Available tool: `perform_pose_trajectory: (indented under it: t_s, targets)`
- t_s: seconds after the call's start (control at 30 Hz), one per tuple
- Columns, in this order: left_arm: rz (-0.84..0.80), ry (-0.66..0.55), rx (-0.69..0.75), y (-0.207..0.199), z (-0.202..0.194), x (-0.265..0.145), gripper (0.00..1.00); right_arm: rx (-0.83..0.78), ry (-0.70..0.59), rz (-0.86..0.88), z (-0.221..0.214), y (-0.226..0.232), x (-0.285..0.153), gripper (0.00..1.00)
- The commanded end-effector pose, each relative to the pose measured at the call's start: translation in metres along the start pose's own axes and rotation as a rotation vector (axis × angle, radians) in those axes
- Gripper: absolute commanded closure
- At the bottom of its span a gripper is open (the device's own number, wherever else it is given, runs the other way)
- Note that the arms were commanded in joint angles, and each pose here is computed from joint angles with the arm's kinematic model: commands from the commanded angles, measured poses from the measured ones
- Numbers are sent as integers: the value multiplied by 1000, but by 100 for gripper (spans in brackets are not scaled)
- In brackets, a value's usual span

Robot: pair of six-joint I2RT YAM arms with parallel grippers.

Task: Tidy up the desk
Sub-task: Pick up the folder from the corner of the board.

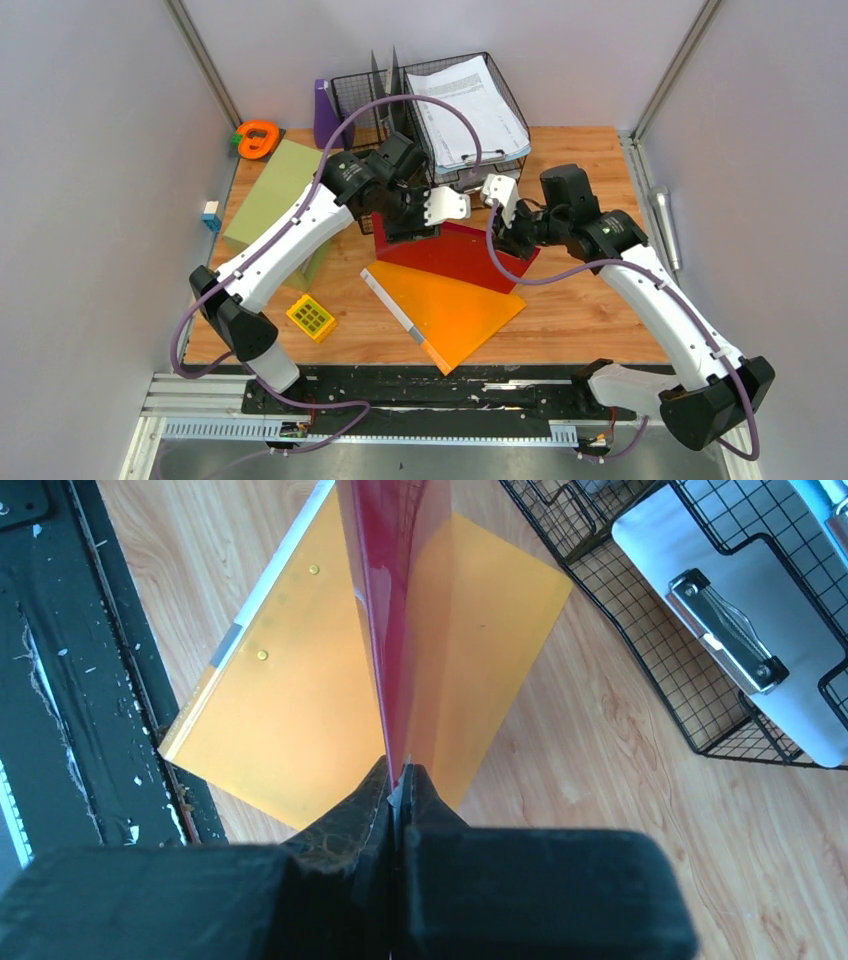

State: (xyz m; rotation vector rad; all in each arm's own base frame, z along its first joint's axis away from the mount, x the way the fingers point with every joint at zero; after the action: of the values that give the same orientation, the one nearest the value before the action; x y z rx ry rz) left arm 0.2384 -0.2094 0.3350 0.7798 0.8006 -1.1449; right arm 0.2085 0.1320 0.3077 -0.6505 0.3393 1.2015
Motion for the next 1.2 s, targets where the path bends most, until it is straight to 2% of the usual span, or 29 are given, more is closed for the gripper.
perform_pose_trajectory:
  t_s: [0.0, 0.07, 0.1, 0.2, 0.27, 0.43, 0.57, 0.67, 0.8, 0.83, 0.97, 1.07, 1.17]
  targets:
    - [105, -240, -28, 2, 19, -22, 17, 10, -21, -82, 7, -4, -10, 100]
    - [172, -343, -84, 8, 20, -39, 2, 21, -26, -146, 10, -8, -17, 100]
    - [204, -395, -148, 16, 21, -46, 1, 30, -27, -182, 12, -11, -21, 100]
    - [258, -538, -303, 31, 28, -75, 0, 58, -45, -299, 24, -21, -30, 100]
    - [282, -652, -469, 40, 34, -96, 0, 63, -67, -379, 38, -33, -39, 100]
    - [367, -903, -752, 65, 34, -159, 0, 40, -142, -545, 81, -62, -67, 100]
    - [238, -1070, -958, 72, 33, -191, 0, -7, -217, -736, 120, -87, -98, 100]
    - [138, -1165, -1000, 71, 41, -203, 0, -44, -189, -924, 134, -110, -104, 100]
    - [-71, -1204, -1127, 72, 56, -204, 0, -116, -165, -1151, 149, -135, -87, 100]
    - [-140, -1194, -1199, 76, 60, -198, 0, -129, -156, -1177, 153, -137, -80, 100]
    - [-364, -1153, -1333, 92, 69, -172, 0, -166, -120, -1240, 165, -138, -50, 100]
    - [-439, -1146, -1380, 105, 73, -155, 0, -241, -82, -1323, 169, -133, -24, 100]
    - [-427, -1154, -1400, 113, 74, -148, 0, -336, -47, -1404, 172, -127, -5, 100]
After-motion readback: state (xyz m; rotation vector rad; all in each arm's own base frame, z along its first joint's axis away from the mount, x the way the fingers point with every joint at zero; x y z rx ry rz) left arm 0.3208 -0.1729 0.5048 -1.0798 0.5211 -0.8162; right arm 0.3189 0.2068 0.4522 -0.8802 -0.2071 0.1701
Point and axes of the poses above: each gripper's point midway between its finger pads, its own x axis out along the fingers, its own y axis along the line the jaws close on, z = x × y, the point moved 10 cm from there along -x, back along the fingers, and after that the axes turned 14 degrees about -x, right-handed, at the moved point
